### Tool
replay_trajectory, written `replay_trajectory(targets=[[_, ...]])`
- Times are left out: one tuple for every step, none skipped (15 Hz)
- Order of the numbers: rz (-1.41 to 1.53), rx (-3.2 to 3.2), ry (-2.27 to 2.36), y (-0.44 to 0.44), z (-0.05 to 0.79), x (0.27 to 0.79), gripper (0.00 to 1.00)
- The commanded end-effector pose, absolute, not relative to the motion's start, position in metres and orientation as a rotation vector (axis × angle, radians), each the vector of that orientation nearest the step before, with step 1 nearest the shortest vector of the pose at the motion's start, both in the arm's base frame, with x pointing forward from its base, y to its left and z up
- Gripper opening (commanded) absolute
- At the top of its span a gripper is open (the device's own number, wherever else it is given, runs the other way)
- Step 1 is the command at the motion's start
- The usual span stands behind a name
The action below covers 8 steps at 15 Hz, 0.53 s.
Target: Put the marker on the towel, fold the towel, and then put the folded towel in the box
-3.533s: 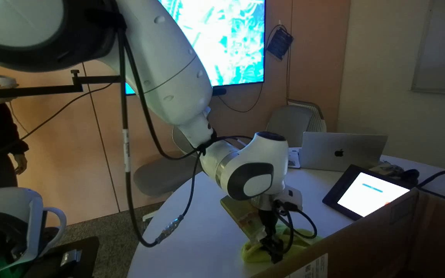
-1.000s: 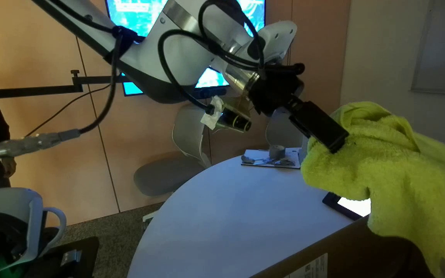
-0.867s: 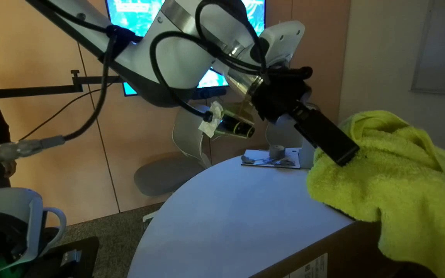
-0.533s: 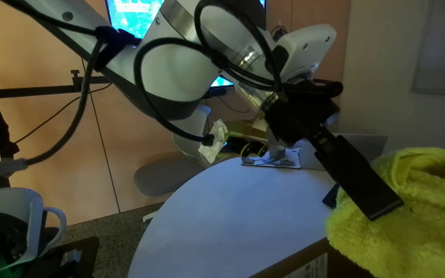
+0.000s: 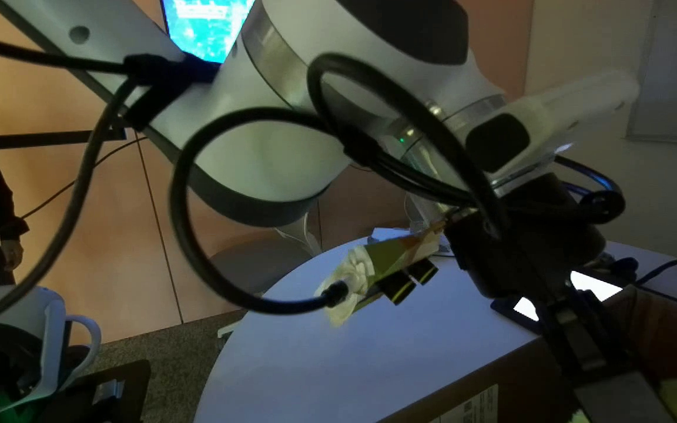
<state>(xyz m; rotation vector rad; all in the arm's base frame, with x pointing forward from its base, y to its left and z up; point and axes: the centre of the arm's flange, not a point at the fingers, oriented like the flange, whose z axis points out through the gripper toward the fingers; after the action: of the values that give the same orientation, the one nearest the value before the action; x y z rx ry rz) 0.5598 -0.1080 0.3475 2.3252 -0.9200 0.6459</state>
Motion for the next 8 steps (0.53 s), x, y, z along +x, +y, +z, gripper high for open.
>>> replay_trajectory(targets=[[0.62,2.367,-0.912,-0.118,0.347,0.564,0.58],[0.612,2.371,-0.911,-0.118,0.345,0.563,0.66],[0.606,2.369,-0.91,-0.118,0.344,0.562,0.73],[0.604,2.37,-0.905,-0.117,0.344,0.562,0.81],[0.601,2.368,-0.898,-0.116,0.344,0.561,0.88],[0.6,2.369,-0.892,-0.114,0.344,0.56,0.95],[0.596,2.383,-0.876,-0.111,0.345,0.558,1.0],[0.588,2.411,-0.848,-0.103,0.348,0.555,1.0]])
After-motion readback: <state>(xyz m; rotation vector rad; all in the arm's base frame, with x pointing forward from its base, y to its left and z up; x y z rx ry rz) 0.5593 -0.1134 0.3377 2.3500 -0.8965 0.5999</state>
